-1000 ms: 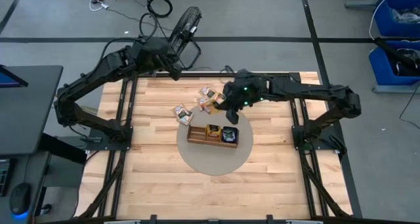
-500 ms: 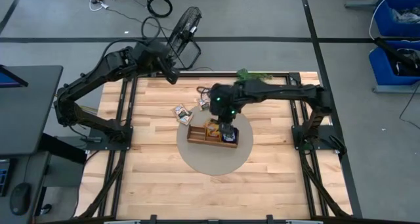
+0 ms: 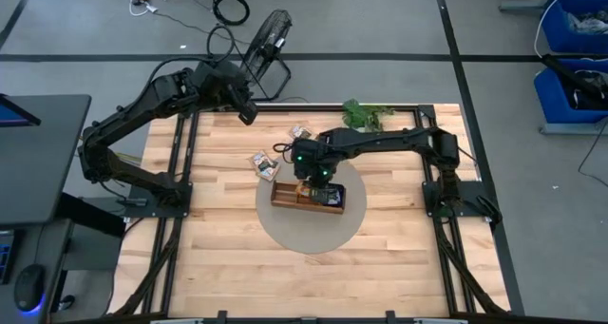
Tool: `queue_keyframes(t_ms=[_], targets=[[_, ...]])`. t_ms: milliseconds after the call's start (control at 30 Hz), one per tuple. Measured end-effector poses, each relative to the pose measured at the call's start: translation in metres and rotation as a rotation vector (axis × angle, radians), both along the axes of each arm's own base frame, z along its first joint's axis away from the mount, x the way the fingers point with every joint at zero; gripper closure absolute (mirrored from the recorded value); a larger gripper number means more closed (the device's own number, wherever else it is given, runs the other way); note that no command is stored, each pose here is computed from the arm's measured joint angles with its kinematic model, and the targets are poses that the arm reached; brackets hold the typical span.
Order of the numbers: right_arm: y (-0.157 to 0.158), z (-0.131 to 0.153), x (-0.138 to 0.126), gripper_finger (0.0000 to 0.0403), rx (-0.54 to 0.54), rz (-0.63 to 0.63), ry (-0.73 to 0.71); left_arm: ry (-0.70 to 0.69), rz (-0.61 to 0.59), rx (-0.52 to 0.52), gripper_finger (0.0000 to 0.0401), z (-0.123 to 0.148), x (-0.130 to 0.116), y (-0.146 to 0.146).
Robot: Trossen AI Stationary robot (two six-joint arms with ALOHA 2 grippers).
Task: Pick & Place Tea
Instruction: Put the yellow tea bag into the middle section of the wooden organizer
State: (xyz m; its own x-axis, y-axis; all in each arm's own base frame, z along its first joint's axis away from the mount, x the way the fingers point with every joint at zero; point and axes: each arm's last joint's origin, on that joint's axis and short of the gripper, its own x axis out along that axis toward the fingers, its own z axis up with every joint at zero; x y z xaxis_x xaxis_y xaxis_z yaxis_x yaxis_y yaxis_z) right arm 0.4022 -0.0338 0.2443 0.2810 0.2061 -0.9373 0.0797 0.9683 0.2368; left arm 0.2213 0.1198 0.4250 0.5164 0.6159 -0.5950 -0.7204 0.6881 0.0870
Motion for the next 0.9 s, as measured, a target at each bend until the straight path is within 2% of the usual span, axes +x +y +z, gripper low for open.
queue_keyframes(t_ms=[267,467,900], targets=[[-0.0016,-0.0103,0.0010,0.0403,-0.065,0.025,0.046,0.007,-0.006,0.006,0.0323,0.0000,0.0000,0.0000],[-0.0007,-0.0114,-0.0028,0.0403,-0.067,0.050,0.083,0.021,-0.020,0.018,0.0323,0.0000,0.0000,0.0000],[0.0005,-0.0109,-0.0003,0.0403,-0.047,0.049,0.056,0.022,-0.021,0.019,0.0323,-0.0001,0.0001,0.0000]])
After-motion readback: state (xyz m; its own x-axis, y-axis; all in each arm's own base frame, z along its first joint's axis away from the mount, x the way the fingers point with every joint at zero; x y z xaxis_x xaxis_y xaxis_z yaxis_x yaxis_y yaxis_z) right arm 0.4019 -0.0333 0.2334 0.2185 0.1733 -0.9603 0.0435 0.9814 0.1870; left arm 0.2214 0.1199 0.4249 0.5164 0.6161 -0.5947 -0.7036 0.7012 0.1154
